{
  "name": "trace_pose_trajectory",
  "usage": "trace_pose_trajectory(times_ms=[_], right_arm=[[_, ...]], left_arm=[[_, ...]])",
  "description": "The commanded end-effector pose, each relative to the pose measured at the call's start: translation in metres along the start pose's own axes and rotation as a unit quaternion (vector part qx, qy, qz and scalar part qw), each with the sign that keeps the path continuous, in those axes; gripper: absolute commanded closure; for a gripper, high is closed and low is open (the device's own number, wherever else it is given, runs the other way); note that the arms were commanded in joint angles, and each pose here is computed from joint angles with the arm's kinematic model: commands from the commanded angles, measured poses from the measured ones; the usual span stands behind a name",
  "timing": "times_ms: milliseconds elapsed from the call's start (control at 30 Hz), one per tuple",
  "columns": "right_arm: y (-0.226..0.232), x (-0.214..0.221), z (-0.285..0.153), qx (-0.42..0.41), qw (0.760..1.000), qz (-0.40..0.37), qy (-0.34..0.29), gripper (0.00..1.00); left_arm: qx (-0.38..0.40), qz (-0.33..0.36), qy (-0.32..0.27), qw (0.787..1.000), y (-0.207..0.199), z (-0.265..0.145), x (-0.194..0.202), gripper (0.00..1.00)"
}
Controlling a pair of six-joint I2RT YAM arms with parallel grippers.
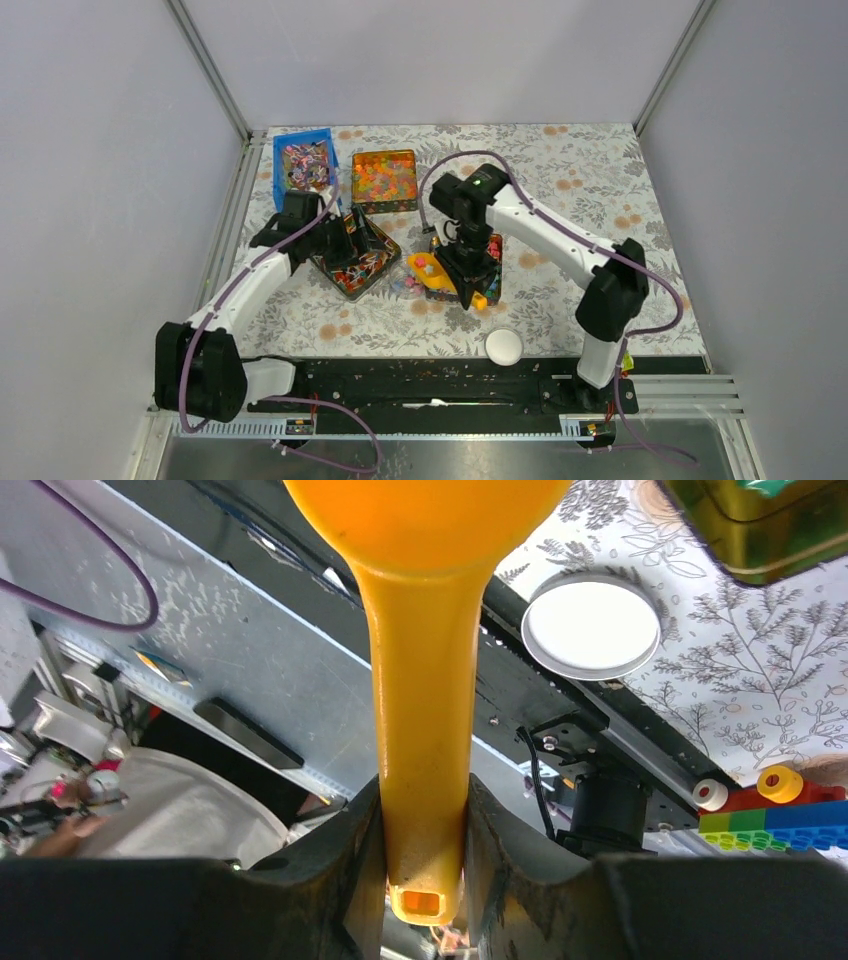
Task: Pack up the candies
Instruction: Place the fake candies in the packing bottle.
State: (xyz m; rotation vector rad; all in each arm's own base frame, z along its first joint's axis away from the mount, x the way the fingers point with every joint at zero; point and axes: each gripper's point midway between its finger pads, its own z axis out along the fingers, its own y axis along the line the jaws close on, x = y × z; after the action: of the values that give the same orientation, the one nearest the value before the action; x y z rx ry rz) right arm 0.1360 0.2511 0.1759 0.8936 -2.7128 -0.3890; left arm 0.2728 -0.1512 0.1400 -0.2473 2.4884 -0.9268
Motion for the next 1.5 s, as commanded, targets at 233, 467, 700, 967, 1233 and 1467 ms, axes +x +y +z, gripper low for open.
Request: trace_pose_trajectory(times_ms=[233, 467, 700, 967, 1233, 1467], right_arm=[[-0.049, 0.011, -0.03, -0.005, 0.995, 0.053, -0.081, 1.0], [-0.066, 0.023, -0.023, 0.006, 0.993, 0.084, -0.088, 1.0], [-0.06, 0.025, -0.021, -0.011, 0.995, 0.07, -0.075, 1.0], [-0.043, 0.021, -0.011, 0.002, 0.999, 0.011, -0.041, 1.0], [0.0, 0.009, 0.0, -0.052, 0.998, -0.022, 0.001, 1.0], [0.007, -0.003, -0.001, -0.057, 0.998, -0.002, 0.036, 1.0]], left_arm=[[0.078, 0.078, 0.054, 0.992, -0.083, 0.043, 0.003, 0.1], [0.128, 0.098, 0.075, 0.984, -0.142, 0.059, -0.005, 0.11], [0.092, 0.108, 0.034, 0.989, -0.14, 0.057, -0.02, 0.11], [-0.018, 0.118, -0.026, 0.992, -0.084, 0.03, -0.036, 0.08], [-0.101, 0.101, -0.061, 0.988, -0.024, -0.001, -0.044, 0.06], [-0.109, 0.106, -0.05, 0.987, -0.014, -0.006, -0.033, 0.05]])
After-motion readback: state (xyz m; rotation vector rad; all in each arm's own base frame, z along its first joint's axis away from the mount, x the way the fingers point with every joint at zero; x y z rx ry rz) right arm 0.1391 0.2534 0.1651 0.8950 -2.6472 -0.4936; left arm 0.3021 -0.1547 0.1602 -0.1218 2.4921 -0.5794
